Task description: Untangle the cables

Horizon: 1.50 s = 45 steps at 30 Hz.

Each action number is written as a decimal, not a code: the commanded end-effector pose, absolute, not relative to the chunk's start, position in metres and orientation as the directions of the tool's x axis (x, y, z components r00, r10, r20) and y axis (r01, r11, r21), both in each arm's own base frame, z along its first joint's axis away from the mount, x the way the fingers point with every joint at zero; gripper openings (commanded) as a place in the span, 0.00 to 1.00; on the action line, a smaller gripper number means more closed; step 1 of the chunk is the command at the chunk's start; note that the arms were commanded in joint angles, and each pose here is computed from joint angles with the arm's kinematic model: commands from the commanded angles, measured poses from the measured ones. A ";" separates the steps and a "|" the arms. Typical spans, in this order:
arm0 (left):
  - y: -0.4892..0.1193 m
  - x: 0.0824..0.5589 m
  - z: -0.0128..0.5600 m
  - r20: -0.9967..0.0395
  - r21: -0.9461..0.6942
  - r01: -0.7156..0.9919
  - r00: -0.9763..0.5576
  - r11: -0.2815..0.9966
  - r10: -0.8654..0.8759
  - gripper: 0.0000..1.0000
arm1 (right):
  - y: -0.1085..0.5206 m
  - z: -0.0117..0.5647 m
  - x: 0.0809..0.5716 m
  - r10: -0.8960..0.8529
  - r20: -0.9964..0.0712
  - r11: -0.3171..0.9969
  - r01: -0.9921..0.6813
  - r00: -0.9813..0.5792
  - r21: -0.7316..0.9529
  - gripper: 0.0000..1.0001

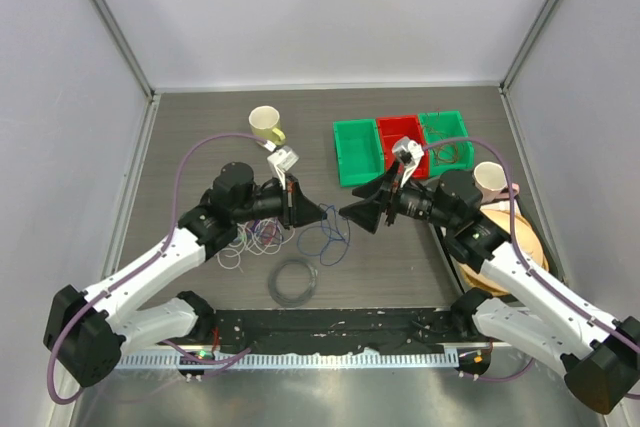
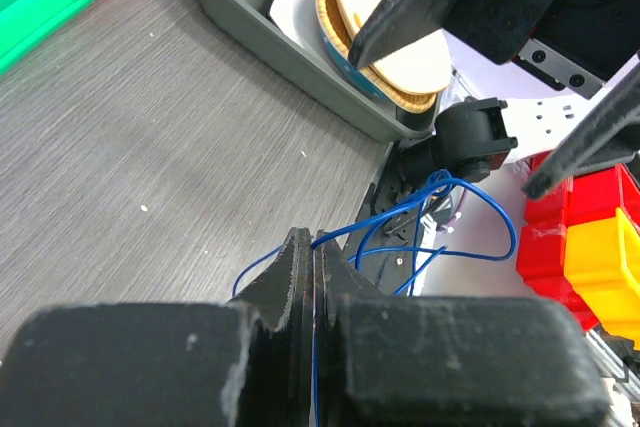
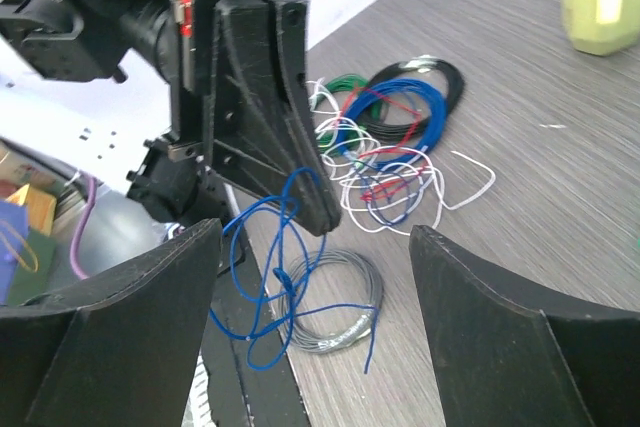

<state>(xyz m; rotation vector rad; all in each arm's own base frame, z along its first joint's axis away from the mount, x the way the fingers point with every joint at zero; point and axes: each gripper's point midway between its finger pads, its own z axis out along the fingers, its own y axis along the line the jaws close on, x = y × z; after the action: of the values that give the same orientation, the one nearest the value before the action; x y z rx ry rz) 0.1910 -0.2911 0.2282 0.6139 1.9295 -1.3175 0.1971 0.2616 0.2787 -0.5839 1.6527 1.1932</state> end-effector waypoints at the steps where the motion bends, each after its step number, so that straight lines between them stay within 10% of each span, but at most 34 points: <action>1: -0.292 0.189 0.243 -0.809 -0.559 0.758 -0.588 0.336 -0.019 0.00 | 0.278 0.297 0.178 0.127 -0.938 0.236 -0.909 -0.322 0.344 0.82; 13: -0.292 0.198 0.237 -0.801 -0.556 0.739 -0.599 0.382 -0.008 0.00 | 0.305 0.266 0.188 0.028 -0.915 0.293 -0.871 -0.404 0.393 0.80; 15: -0.291 0.200 0.236 -0.799 -0.555 0.733 -0.602 0.393 -0.004 0.00 | 0.310 0.260 0.186 -0.021 -0.918 0.306 -0.877 -0.395 0.371 0.55; 17: -0.288 0.203 0.229 -0.795 -0.547 0.718 -0.607 0.430 0.002 0.00 | 0.310 0.253 0.199 -0.024 -0.914 0.395 -0.844 -0.405 0.364 0.01; 20: -0.284 0.206 0.227 -0.796 -0.539 0.707 -0.606 0.457 -0.001 0.07 | 0.299 0.254 0.219 0.012 -0.917 0.521 -0.780 -0.399 0.346 0.01; 21: -0.284 0.205 0.228 -0.798 -0.538 0.709 -0.603 0.457 -0.004 0.19 | 0.295 0.256 0.224 0.028 -0.919 0.555 -0.759 -0.394 0.342 0.01; 22: -0.283 0.204 0.228 -0.799 -0.537 0.710 -0.601 0.456 -0.006 0.55 | 0.290 0.258 0.230 0.047 -0.921 0.590 -0.733 -0.386 0.338 0.01; 26: -0.277 0.200 0.233 -0.807 -0.538 0.705 -0.589 0.461 -0.042 0.97 | 0.244 0.254 0.272 0.098 -0.933 0.826 -0.494 -0.347 0.270 0.01; 35: -0.235 0.218 0.224 -0.792 -0.528 0.518 -0.585 0.673 -0.171 1.00 | 0.139 0.298 0.377 0.216 -0.966 0.975 -0.014 -0.141 0.220 0.01; 45: -0.202 0.215 0.160 -0.716 -0.500 0.313 -0.674 0.807 -0.183 1.00 | 0.111 0.294 0.479 0.233 -0.968 0.971 0.066 -0.090 0.228 0.01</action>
<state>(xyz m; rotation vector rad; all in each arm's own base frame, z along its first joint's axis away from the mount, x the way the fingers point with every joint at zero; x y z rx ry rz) 0.2159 -0.2166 0.1788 0.1753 2.1280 -0.8532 0.4497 0.1104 0.2562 0.2121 1.7839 0.0937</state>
